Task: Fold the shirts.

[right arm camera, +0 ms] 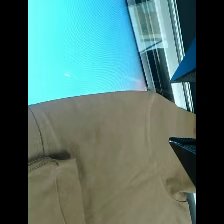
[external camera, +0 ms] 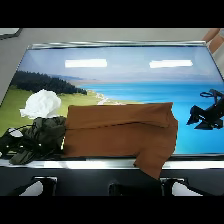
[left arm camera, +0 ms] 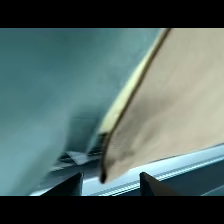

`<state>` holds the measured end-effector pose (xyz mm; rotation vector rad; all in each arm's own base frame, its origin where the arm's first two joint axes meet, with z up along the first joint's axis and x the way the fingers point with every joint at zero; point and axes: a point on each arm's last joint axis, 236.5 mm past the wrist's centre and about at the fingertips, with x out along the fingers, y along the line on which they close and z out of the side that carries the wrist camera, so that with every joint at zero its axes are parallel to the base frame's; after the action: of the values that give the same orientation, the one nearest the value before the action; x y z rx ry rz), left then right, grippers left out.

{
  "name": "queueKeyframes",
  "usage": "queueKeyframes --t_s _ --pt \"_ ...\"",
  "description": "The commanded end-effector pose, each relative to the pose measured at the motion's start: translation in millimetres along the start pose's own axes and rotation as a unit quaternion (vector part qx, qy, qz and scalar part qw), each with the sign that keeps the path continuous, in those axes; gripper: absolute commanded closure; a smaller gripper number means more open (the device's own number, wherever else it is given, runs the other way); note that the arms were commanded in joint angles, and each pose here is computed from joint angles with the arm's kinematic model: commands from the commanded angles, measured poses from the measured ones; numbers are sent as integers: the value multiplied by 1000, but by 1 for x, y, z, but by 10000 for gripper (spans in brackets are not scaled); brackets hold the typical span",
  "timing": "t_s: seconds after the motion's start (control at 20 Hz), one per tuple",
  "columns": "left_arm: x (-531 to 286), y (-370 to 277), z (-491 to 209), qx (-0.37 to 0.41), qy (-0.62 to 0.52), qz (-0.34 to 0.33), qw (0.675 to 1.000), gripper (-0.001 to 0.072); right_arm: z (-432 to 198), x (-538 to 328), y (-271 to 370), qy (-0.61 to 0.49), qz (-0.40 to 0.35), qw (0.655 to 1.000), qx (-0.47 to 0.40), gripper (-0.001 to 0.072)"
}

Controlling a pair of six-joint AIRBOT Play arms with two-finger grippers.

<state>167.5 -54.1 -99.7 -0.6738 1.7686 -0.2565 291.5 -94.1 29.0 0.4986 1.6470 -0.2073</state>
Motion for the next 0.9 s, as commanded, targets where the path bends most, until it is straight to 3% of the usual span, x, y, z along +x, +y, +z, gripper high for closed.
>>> queueKeyframes --t_s 0.0,0.15,0.2,0.25,0.35,0.4,0.45,0.85 --pt "6 2 8 -2 -20 -2 1000 258 1 0 0 -1 -1 1000 0 274" --pt "11 -6 8 -3 -24 -24 999 361 0 0 -1 -1 -2 1000 0 274" --pt "12 -6 8 -2 -24 -25 999 473 0 0 -1 0 -2 1000 0 274" --pt "12 -5 9 -2 -26 -24 999 519 -3 3 -1 5 -2 1000 1 273" --pt "12 -5 11 -3 -31 -24 999 533 -19 21 -7 36 -8 999 5 248" --pt "12 -7 12 2 -33 -27 999 656 -34 34 -8 59 -5 998 3 239" --pt "11 -8 12 11 -34 -29 999 682 -51 50 -8 84 0 996 0 239" --pt "11 -10 9 26 -29 -33 999 682 -137 136 10 139 76 987 -30 240"
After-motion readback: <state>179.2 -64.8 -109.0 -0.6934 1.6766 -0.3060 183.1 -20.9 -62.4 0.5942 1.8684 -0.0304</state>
